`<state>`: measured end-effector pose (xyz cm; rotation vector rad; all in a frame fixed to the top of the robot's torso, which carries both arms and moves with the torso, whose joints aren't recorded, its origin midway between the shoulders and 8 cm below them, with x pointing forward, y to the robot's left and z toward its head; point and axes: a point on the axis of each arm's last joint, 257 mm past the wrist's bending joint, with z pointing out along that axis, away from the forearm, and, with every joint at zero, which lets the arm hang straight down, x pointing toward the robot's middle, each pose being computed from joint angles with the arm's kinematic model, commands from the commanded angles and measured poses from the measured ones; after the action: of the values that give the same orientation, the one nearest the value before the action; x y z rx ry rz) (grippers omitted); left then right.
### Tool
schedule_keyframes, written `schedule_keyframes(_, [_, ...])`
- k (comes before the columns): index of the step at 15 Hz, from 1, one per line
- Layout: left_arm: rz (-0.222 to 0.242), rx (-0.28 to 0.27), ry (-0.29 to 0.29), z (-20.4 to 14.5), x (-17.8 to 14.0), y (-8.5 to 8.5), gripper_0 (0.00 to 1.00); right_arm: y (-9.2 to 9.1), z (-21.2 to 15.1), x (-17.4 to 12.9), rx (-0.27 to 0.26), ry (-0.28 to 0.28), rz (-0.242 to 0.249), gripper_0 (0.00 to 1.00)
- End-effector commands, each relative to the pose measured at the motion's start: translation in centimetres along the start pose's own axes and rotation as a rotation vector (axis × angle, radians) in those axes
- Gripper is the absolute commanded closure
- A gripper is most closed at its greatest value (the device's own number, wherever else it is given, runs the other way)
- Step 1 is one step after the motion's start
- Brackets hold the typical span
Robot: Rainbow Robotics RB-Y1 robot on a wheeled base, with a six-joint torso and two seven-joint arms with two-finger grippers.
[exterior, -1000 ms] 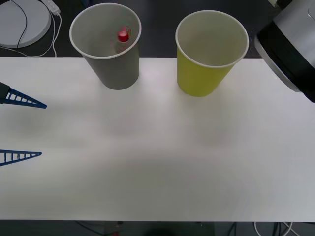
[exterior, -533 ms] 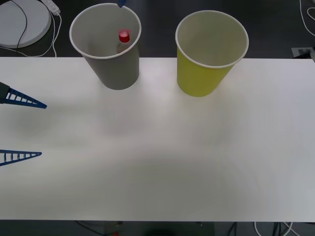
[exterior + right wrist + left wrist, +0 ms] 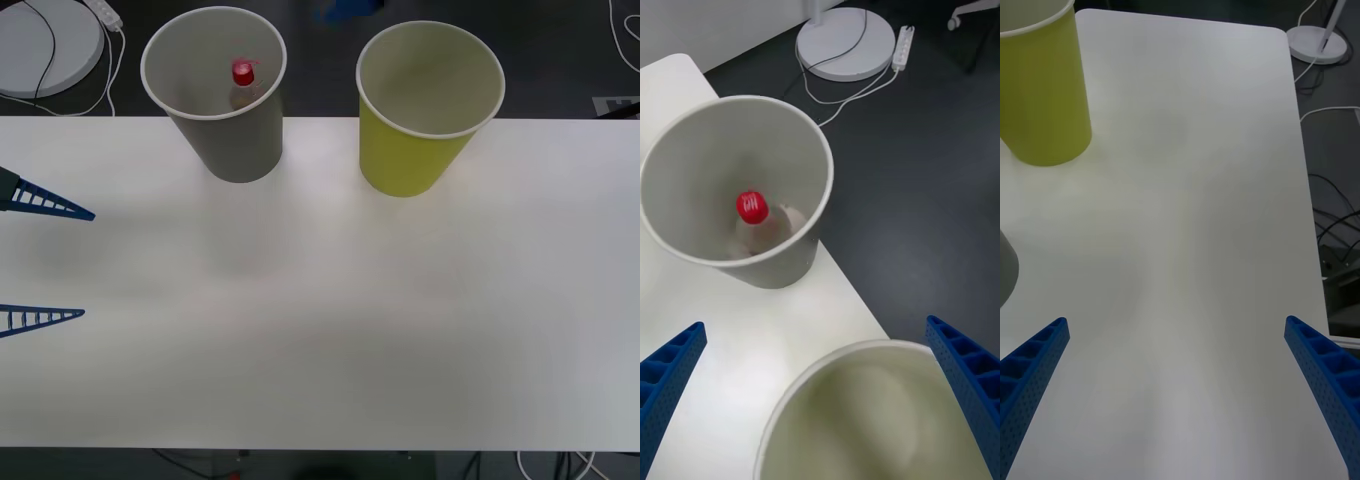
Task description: Put the can into the green bin and the plastic bottle into the gray bin
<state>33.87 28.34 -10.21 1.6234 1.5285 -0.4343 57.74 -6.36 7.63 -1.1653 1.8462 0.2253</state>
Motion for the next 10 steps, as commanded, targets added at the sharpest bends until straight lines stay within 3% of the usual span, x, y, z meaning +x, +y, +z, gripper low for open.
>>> schedule_keyframes(1, [0.0,0.0,0.0,0.0,0.0,0.0,0.0,0.0,-2.1,1.9,0.001,-0.031,-0.027,0.0])
schedule_keyframes(4, [0.0,0.0,0.0,0.0,0.0,0.0,0.0,0.8,-4.1,4.1,-0.006,-0.07,-0.06,0.0])
schedule_keyframes(9, [0.0,0.0,0.0,0.0,0.0,0.0,0.0,3.9,-6.9,7.3,-0.078,-0.132,-0.05,0.0])
schedule_keyframes(10, [0.0,0.0,0.0,0.0,0.0,0.0,0.0,4.6,-7.4,8.1,-0.095,-0.15,-0.083,0.0])
